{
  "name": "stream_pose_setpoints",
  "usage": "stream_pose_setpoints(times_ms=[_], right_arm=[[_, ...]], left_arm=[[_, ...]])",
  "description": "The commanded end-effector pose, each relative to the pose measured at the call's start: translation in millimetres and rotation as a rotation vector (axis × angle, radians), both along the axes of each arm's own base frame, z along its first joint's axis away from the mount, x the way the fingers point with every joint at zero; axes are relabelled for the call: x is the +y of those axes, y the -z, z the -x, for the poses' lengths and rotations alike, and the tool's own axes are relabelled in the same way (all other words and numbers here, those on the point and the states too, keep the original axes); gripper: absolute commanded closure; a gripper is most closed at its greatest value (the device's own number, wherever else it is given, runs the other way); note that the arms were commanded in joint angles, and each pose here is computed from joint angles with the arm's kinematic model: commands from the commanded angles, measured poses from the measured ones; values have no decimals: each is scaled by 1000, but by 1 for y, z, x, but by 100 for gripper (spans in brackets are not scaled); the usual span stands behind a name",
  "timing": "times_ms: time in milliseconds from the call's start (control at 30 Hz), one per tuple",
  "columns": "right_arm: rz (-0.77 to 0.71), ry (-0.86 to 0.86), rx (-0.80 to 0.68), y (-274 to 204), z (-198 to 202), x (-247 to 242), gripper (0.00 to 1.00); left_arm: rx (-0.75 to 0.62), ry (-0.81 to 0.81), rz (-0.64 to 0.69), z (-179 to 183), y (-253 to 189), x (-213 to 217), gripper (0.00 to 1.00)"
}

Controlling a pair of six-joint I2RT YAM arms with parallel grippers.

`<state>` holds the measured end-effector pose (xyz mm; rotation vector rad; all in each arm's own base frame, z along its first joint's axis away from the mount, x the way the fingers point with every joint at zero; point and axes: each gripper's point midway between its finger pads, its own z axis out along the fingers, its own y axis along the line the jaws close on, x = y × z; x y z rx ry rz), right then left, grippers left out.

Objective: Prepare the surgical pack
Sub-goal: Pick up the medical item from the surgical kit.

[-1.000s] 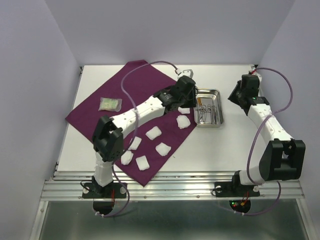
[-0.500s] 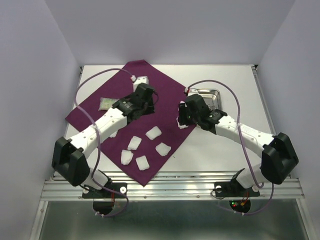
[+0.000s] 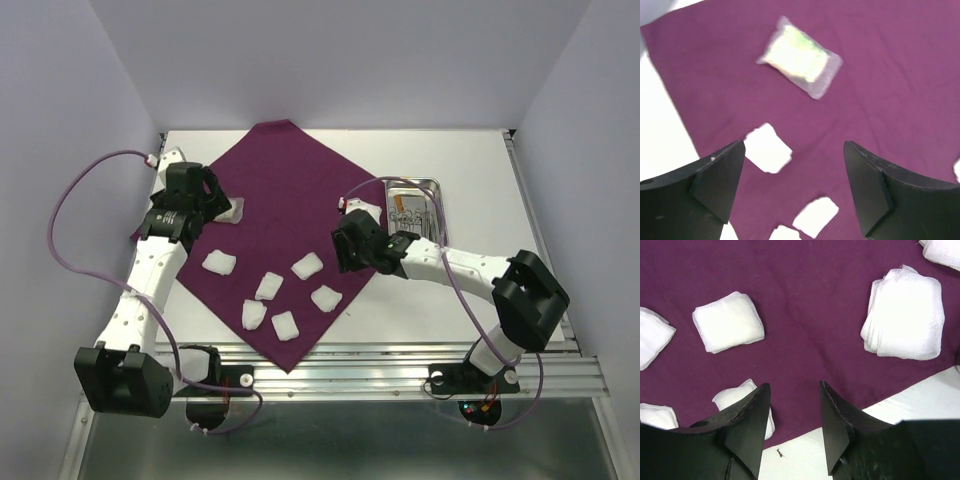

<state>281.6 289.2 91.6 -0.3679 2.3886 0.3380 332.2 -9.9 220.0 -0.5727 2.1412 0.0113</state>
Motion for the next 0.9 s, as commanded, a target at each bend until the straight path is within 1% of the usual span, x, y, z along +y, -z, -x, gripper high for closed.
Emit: stream_pose_setpoints(times_ms=[0, 33, 67, 133, 200, 300, 400, 533, 667, 767, 800, 833, 867], right_arm=[[-98, 22, -66, -28, -15, 21, 51], [-97, 20, -62, -26, -14, 21, 51], [-102, 21, -68, -26, -14, 21, 51], [-98, 34, -76, -27, -16, 19, 51], [-97, 58, -85, -31, -18, 16, 52], [-82, 104, -96, -34, -23, 10, 52], [-79, 120, -101, -36, -25, 10, 52], [-83, 107, -67, -29, -26, 19, 55], [-101, 77, -53, -31, -27, 31, 55], [-108, 79, -61, -35, -30, 33, 55], [-106, 78, -61, -34, -30, 33, 55], [-103, 75, -59, -33, -31, 34, 55], [-99, 74, -52, -33, -30, 34, 55]], left_arm=[[13, -39, 18, -10, 8, 28, 5], [-6, -49, 27, -21, 5, 31, 6], [12, -101, 52, -38, 11, 47, 10], [40, -120, 83, -57, 18, 52, 15], [82, -109, 125, -83, 33, 48, 17], [125, -123, 136, -104, 56, 50, 18], [165, -142, 131, -115, 79, 55, 18], [192, -141, 151, -129, 99, 53, 19], [212, -164, 162, -134, 115, 54, 27], [243, -148, 188, -137, 135, 49, 32], [263, -148, 195, -137, 146, 47, 38], [266, -139, 205, -138, 151, 44, 40], [273, -138, 208, -137, 154, 43, 44]])
